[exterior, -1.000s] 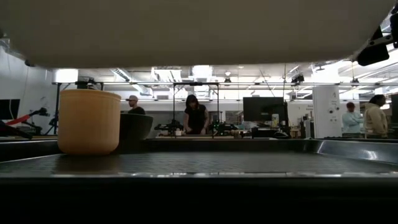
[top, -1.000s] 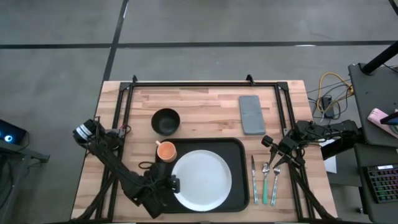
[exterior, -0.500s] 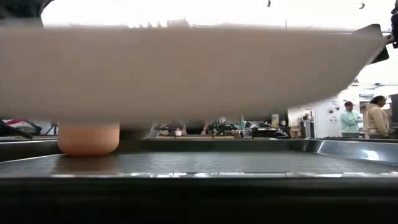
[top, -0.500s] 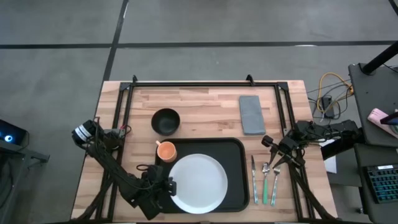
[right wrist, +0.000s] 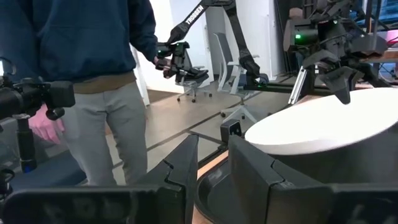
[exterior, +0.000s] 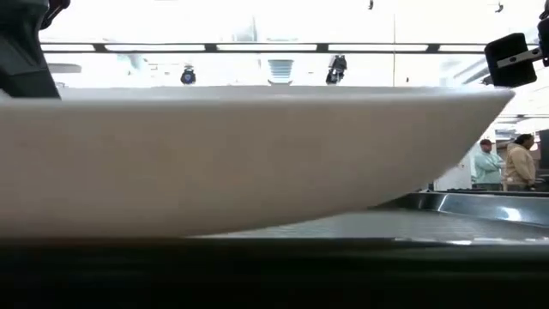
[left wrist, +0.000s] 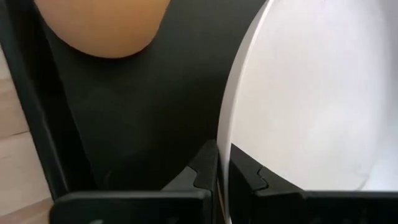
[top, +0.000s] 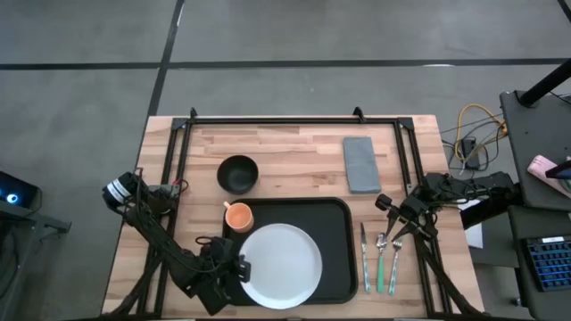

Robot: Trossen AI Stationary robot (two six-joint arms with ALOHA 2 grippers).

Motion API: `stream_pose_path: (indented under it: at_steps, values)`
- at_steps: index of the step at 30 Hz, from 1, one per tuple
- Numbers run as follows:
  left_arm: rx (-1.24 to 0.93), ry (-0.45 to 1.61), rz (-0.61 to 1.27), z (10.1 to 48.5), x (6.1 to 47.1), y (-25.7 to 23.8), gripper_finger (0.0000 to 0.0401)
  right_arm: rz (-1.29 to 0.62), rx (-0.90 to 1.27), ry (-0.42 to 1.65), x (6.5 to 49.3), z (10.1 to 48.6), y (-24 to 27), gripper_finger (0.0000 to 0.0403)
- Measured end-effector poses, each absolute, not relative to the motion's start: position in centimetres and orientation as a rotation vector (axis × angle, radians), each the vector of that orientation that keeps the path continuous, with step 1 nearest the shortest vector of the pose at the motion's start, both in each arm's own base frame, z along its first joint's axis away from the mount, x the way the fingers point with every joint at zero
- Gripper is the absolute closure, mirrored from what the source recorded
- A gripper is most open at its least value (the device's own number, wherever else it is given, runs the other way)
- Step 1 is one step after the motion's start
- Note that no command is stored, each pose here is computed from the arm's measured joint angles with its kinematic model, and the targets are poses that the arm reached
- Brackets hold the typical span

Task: Set up tray
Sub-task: Put the white plate to the bottom right of the orange mug on the black tray

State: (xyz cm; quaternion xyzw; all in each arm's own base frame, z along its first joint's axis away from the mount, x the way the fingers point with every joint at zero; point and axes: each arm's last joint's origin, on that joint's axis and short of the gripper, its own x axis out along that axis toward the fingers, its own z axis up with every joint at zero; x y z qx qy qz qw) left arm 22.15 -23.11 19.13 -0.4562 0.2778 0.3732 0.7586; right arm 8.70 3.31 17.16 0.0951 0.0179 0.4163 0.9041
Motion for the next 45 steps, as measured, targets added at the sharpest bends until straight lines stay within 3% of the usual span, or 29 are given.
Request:
stream_pose_path:
  at_steps: [45]
  values:
    - [-0.95,0.659,0.855,18.82,21.64,-22.68,0.0401,0.86,0.197,0.037,8.7,17.17,3.31,0.0326]
